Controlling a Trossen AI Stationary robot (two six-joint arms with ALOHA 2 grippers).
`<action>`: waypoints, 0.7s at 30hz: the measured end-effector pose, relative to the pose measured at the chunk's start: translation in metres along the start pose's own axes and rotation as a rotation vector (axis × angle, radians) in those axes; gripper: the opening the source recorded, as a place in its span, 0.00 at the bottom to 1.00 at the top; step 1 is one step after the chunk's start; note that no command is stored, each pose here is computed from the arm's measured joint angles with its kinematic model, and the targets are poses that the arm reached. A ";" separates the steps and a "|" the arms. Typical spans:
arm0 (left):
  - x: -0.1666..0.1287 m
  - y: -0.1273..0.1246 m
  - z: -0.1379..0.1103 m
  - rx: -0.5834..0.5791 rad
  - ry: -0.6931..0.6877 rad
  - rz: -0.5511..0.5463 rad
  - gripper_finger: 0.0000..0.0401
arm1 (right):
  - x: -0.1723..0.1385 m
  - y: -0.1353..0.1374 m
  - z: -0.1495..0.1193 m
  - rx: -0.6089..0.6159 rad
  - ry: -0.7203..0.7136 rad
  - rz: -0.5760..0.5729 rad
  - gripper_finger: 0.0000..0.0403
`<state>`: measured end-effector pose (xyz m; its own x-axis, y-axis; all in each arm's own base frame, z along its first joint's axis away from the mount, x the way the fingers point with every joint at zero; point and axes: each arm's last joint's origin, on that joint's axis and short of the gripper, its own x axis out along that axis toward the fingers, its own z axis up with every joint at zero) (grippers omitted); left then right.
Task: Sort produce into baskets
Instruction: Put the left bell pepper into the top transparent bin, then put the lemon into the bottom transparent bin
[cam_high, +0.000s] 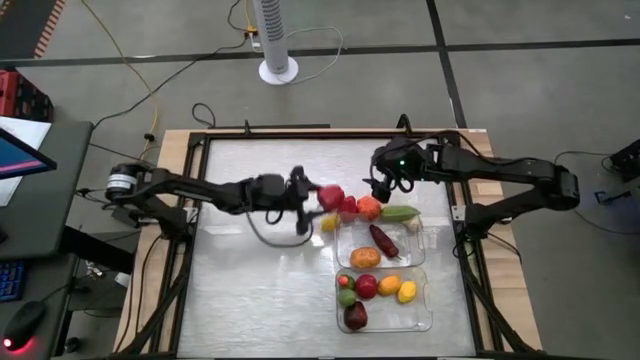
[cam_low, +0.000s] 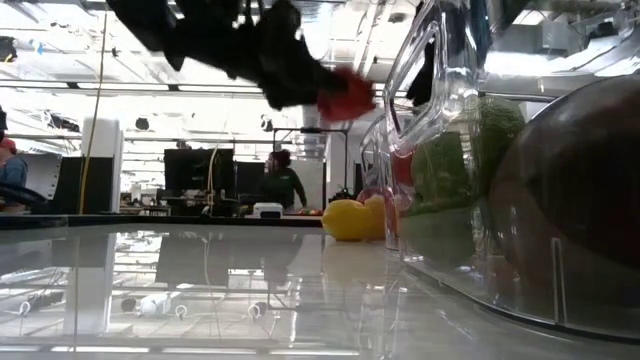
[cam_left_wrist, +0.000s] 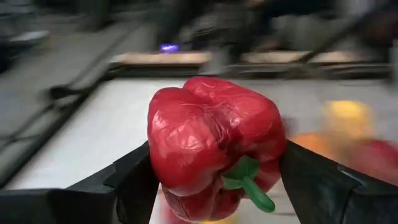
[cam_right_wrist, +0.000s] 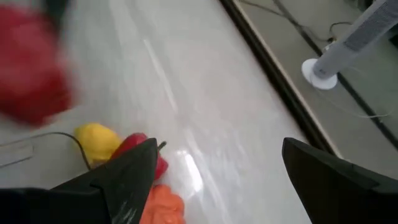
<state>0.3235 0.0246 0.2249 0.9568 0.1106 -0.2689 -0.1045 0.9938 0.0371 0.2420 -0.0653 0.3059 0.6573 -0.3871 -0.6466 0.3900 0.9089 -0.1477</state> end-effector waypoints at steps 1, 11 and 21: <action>0.000 -0.008 0.001 0.001 -0.011 -0.047 0.70 | -0.002 -0.001 0.001 0.000 -0.011 -0.008 0.92; 0.026 -0.054 0.017 0.057 -0.005 -0.146 0.77 | 0.000 -0.005 0.004 -0.003 -0.041 -0.002 0.92; 0.020 -0.053 0.025 0.138 0.114 -0.101 0.96 | 0.000 -0.002 0.002 -0.009 -0.019 0.006 0.92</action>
<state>0.3552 -0.0258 0.2415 0.9228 0.0182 -0.3848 0.0361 0.9904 0.1336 0.2422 -0.0678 0.3077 0.6719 -0.3842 -0.6332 0.3803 0.9126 -0.1503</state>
